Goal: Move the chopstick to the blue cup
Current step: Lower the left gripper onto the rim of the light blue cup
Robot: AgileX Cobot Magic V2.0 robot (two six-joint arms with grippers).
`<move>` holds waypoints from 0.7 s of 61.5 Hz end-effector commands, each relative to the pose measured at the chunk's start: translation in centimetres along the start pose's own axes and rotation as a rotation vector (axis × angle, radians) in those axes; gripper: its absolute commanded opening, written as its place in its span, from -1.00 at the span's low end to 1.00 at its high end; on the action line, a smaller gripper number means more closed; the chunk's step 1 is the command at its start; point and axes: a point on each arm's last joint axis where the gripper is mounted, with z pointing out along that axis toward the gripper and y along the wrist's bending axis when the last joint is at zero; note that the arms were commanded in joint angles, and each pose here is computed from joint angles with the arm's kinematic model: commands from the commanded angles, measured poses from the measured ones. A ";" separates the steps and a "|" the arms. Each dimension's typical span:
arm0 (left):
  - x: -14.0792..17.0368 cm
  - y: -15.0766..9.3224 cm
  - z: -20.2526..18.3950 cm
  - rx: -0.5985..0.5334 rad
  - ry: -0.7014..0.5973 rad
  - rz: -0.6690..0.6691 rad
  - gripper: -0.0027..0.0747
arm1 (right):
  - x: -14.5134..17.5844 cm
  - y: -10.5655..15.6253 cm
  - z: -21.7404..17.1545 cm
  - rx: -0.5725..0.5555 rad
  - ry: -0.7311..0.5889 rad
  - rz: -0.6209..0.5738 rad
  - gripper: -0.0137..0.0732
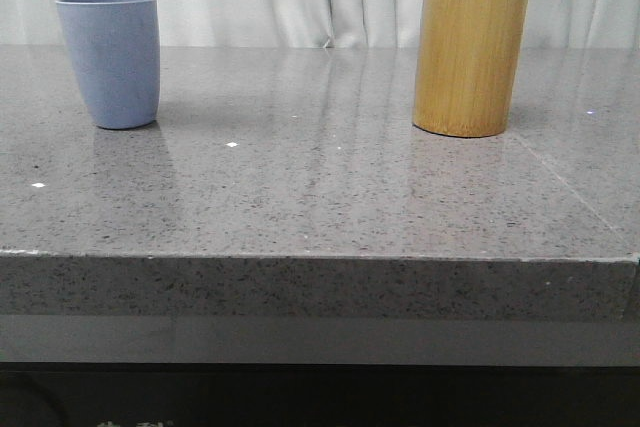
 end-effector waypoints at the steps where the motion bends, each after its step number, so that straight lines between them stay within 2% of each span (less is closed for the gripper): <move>1: -0.4 -0.1 -2.4 -0.009 -0.051 0.005 0.67 | -1.6 0.0 -0.1 0.007 -0.093 -0.012 0.79; 18: -0.4 -0.3 -0.4 0.006 -0.008 -0.003 0.67 | -1.6 0.0 -0.1 0.007 -0.093 -0.012 0.79; 29: 0.1 -0.8 1.0 0.053 0.035 -0.019 0.67 | -1.6 0.0 -0.1 0.007 -0.093 -0.012 0.79; 43: 0.9 -0.7 2.5 0.043 0.093 -0.015 0.67 | -1.6 0.0 -0.1 0.007 -0.093 -0.012 0.79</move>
